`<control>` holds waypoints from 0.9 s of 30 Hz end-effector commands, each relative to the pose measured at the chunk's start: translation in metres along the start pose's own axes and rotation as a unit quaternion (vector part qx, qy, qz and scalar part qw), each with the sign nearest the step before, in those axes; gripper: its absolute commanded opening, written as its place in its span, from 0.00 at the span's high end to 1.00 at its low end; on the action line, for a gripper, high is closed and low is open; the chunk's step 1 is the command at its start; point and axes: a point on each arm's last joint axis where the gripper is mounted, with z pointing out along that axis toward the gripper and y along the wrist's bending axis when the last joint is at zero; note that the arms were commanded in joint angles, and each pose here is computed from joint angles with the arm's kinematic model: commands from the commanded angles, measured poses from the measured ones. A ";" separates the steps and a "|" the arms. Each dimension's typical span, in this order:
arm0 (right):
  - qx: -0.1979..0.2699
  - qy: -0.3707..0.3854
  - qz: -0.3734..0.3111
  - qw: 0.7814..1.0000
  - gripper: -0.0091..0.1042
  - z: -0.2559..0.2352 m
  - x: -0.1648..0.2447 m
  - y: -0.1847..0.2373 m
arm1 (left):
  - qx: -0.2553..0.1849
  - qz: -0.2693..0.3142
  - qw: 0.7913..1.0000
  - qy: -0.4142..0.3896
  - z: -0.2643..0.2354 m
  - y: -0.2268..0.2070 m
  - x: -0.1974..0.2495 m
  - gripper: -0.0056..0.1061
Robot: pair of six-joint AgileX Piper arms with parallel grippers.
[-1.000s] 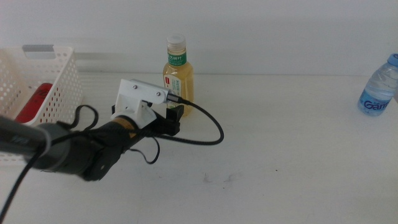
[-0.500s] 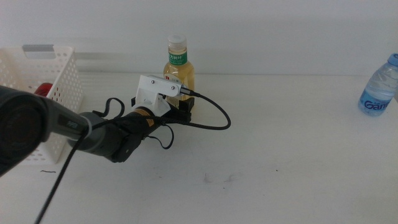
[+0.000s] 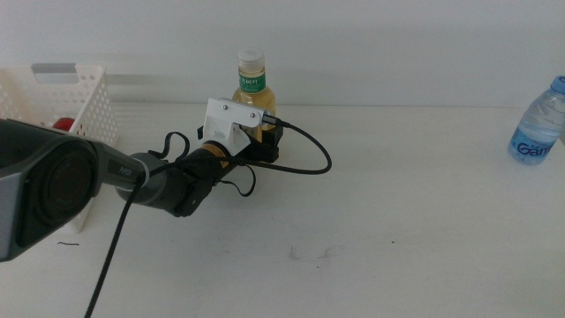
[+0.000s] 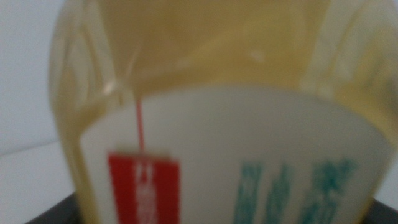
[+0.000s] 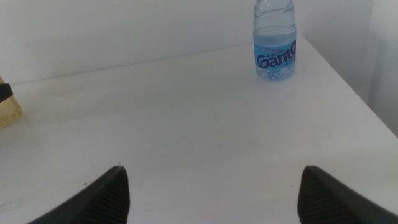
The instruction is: Use arms to grab the bottles and put them into the dustbin to the left of the table.
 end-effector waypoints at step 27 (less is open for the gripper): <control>0.005 -0.010 -0.008 1.000 0.12 0.000 -0.001 -0.001 | -0.143 -0.059 0.951 0.268 -0.168 -0.051 -0.138 0.97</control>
